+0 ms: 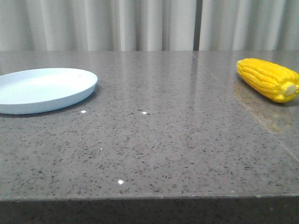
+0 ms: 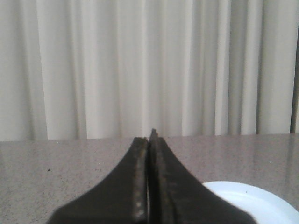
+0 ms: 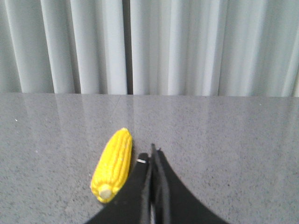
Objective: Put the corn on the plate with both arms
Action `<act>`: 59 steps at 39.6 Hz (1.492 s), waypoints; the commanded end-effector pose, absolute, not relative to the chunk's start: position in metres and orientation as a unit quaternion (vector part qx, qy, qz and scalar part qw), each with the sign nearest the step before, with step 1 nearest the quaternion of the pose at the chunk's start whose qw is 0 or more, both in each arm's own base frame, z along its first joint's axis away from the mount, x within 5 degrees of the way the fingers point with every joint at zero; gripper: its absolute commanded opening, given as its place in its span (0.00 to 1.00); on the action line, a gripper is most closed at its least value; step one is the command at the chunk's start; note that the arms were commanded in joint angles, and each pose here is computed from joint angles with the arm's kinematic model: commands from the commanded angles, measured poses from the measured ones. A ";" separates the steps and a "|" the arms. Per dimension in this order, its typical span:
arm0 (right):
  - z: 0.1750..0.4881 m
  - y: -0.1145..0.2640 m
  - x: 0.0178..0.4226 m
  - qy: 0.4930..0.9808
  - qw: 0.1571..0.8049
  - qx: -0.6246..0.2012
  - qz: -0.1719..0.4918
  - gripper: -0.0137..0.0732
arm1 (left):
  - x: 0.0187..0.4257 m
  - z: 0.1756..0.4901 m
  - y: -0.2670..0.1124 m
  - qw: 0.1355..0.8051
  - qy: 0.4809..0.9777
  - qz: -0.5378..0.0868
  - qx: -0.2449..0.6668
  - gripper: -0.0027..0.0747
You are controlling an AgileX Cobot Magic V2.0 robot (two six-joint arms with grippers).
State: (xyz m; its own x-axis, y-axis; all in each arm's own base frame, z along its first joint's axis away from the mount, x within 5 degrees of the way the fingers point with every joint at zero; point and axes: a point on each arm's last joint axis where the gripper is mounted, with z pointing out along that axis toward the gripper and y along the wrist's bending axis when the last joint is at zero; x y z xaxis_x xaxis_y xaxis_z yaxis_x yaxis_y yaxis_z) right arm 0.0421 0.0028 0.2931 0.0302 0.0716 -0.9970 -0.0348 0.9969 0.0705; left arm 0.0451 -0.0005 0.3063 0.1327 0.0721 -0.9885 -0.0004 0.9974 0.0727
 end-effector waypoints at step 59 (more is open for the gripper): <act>0.346 0.003 0.076 0.717 0.696 0.015 0.041 0.84 | 0.215 0.337 -0.023 0.442 0.894 -0.028 0.064 0.88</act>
State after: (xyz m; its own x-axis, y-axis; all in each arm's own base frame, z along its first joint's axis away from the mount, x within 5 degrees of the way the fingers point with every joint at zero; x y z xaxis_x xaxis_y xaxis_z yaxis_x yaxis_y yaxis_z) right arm 0.0749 0.0038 0.3281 -0.1261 0.0768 -0.9890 -0.0324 0.9961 0.0815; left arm 0.1966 -0.0149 0.3234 -0.6158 0.0887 -0.7829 0.1146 0.9932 0.0223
